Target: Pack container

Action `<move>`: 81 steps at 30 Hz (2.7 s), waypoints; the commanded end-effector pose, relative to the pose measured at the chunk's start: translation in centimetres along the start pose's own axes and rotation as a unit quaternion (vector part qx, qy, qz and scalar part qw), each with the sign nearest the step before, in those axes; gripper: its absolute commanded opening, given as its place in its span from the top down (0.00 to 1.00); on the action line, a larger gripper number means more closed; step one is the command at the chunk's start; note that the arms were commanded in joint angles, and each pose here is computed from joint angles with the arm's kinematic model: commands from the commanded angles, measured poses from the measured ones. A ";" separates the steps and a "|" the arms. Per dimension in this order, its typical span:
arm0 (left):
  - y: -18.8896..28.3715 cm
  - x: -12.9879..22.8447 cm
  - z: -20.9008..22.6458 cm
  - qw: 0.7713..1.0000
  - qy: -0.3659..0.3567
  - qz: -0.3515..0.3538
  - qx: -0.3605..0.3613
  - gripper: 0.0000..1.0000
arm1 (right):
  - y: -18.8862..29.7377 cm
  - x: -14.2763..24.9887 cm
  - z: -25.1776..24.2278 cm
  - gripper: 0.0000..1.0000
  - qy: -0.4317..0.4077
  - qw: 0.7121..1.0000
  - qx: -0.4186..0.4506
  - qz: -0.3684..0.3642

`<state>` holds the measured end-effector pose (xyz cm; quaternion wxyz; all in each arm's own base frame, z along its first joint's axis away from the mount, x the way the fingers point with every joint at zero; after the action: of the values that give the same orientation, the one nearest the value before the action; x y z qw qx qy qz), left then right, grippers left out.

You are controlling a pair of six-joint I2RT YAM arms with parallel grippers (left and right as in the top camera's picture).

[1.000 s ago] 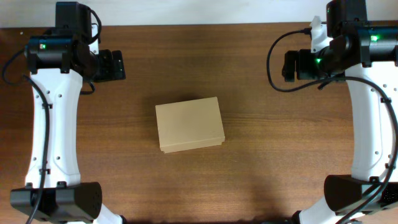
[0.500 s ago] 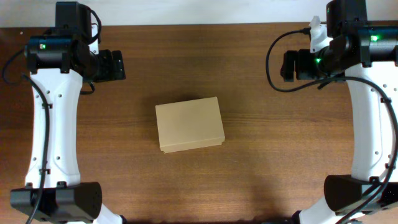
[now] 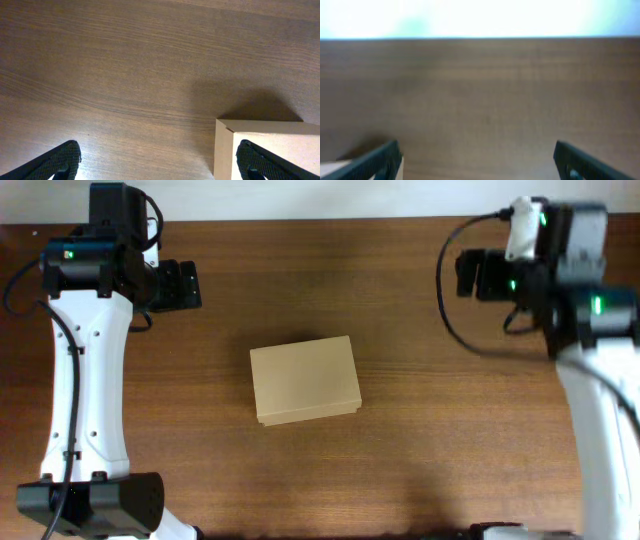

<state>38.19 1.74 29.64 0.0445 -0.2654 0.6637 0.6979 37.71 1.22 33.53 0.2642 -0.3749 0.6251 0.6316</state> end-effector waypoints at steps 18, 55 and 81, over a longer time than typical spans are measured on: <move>0.2 -0.1 0.2 1.000 0.004 -0.004 -0.005 0.00 | 2.6 24.7 4.6 0.01 0.017 0.985 -0.016 -0.169; 0.7 -0.1 0.3 1.000 0.004 -0.010 -0.003 0.00 | 2.9 24.7 4.9 0.01 0.024 0.977 -0.017 -0.211; 13.7 20.9 9.2 0.943 0.040 -0.325 0.053 0.00 | 2.9 24.7 4.9 0.01 0.024 0.977 -0.017 -0.211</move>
<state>11.76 1.98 31.20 0.2299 -0.4505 0.6142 0.6058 20.36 2.31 15.22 0.3705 -0.5156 0.5314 0.5608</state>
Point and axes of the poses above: each gripper's point midway between its finger pads, its own y axis back along the fingers, its own z axis along the line the jaws close on, x = y × z, the point moved 3 cm from there along y, back along the fingers, and after that the axes turned 9 degrees about y, right-handed, at the moved point
